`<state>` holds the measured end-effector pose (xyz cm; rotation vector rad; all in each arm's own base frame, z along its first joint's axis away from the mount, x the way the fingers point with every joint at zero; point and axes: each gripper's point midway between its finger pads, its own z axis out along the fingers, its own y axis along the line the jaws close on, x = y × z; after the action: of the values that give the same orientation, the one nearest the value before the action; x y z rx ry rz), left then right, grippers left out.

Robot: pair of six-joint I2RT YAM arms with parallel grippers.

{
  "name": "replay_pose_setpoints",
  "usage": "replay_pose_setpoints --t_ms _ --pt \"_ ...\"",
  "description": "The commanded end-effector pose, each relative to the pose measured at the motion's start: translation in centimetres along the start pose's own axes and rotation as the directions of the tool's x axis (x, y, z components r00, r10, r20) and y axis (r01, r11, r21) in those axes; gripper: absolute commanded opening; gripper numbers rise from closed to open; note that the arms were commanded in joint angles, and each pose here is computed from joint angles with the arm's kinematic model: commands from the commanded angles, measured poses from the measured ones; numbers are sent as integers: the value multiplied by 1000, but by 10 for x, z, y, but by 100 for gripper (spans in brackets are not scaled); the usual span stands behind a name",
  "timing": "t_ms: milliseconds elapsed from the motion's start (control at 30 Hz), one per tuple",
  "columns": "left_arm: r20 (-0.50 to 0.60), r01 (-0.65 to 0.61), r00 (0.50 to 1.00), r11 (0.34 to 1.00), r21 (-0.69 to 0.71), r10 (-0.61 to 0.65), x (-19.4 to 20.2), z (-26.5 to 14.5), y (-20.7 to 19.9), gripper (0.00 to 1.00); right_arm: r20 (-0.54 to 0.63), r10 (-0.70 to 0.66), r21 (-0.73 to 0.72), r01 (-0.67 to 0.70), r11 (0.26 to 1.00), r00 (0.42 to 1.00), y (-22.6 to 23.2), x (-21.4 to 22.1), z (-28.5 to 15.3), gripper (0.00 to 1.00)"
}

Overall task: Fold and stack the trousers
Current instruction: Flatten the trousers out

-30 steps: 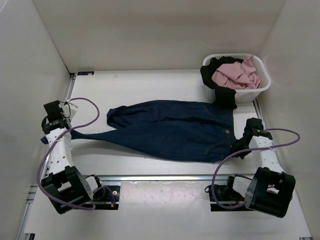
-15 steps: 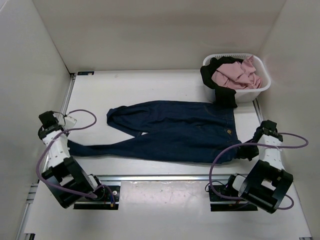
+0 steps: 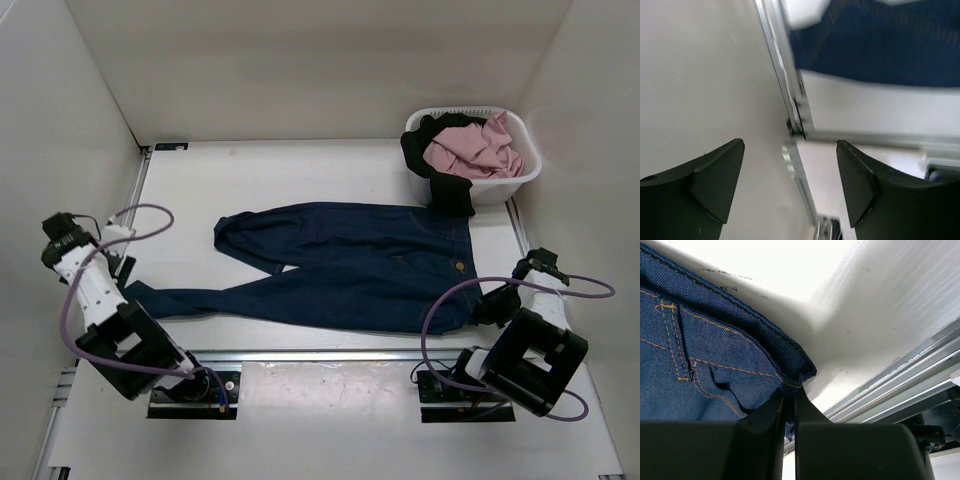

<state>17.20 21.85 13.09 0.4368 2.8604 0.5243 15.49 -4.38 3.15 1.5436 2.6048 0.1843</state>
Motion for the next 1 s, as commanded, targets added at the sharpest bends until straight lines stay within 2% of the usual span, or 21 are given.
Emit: replay_pose_setpoints --t_ms 0,133,233,433,567,600,667,700,800,833,967 --pt "129 120 983 987 111 -134 -36 -1 -1 85 4 -24 -31 24 999 1000 8 -6 -6 0" --pt "85 197 970 943 266 -227 -57 33 -20 85 -11 -40 -23 39 999 999 4 -2 -3 0" --pt "26 236 964 898 370 -264 -67 62 -37 90 -7 -49 -15 49 999 999 3 -3 -3 0" --pt "31 265 955 892 366 -296 -93 84 -28 92 -11 -48 -2 48 999 999 -1 -1 -1 0" --pt "-27 237 969 897 374 -245 -97 106 -48 92 -11 -48 -2 48 999 999 -1 -1 -1 0" --pt "-79 231 973 903 362 -217 -88 115 -55 86 -3 -49 -6 49 999 999 1 -4 -3 0" --pt "-105 242 970 900 363 -218 -82 118 -59 76 5 -50 -11 50 999 999 3 -7 -4 0" --pt "-106 242 970 899 364 -218 -81 120 -61 58 23 -52 -10 52 999 998 5 -12 -7 0" --pt "-88 240 971 905 351 -223 -84 115 -57 29 36 -53 -16 54 998 998 10 -19 -13 0" --pt "-93 229 973 912 341 -210 -81 115 -55 14 47 -55 -22 56 998 997 14 -25 -17 0" --pt "-54 200 980 944 263 -192 -82 97 -35 14 53 -46 -57 49 997 998 26 -34 -23 0"
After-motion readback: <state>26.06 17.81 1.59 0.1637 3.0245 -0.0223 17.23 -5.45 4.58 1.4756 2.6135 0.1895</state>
